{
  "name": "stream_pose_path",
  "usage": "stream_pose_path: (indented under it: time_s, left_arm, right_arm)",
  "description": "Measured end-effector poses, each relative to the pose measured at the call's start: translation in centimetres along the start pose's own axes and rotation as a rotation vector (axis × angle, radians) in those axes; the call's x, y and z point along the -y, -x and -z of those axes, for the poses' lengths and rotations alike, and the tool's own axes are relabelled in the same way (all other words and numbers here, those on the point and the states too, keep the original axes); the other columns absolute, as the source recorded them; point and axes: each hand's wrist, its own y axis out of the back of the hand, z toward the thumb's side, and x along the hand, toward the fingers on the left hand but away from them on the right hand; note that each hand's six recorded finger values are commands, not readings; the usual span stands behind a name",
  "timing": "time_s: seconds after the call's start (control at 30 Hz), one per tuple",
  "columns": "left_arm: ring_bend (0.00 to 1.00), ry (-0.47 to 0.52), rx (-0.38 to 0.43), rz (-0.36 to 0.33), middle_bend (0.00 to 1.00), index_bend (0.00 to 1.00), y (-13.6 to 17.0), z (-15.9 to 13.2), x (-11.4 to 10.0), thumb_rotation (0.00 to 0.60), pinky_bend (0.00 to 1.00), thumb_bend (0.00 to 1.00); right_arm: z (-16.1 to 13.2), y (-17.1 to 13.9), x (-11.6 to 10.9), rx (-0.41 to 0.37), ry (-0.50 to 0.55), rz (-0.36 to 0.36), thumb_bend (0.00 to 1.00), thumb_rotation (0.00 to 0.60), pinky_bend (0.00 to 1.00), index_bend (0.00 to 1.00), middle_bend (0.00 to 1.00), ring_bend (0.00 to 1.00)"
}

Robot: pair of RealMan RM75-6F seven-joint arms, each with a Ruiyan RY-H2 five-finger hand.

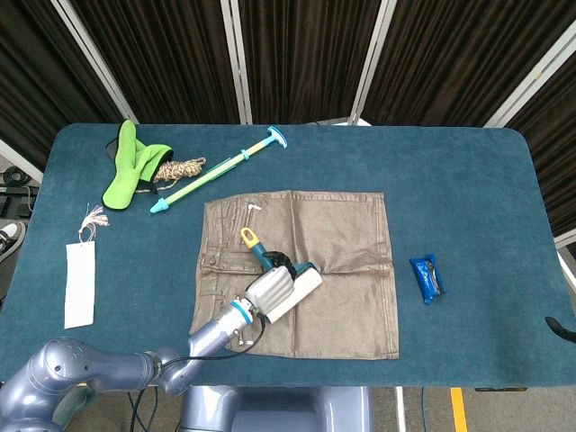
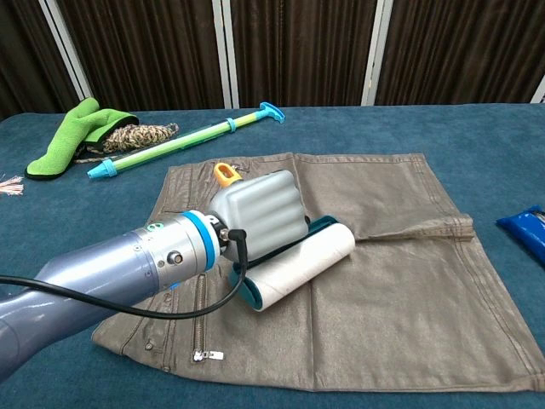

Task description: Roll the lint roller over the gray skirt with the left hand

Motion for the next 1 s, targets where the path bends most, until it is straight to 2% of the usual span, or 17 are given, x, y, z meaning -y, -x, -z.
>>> stream_pose_path:
  time_s: [0.43,0.67,1.0]
  left_arm:
    - [0.43,0.06,-0.11,0.123,0.53,0.68,2.0,4.3,5.8,0.6,0.51,0.89]
    - [0.43,0.123,-0.174,0.213,0.53,0.68,4.2,6.4,10.2,0.6,0.51,0.89]
    - [0.43,0.178,-0.25,0.285,0.53,0.68,7.4,8.7,14.4,0.6,0.51,0.89]
  right_arm:
    - [-0.3,-0.1,0.2,-0.004,-0.012,-0.004,0.0,0.6,0.0,0.0,0.0,0.0]
    - [-0.4,-0.1,0.3,-0.006,-0.016,-0.005,0.0,0.6,0.0,0.0,0.0,0.0]
    - [-0.6,-0.2,0.2,-0.012,-0.014,-0.002,0.0,0.6,0.0,0.0,0.0,0.0]
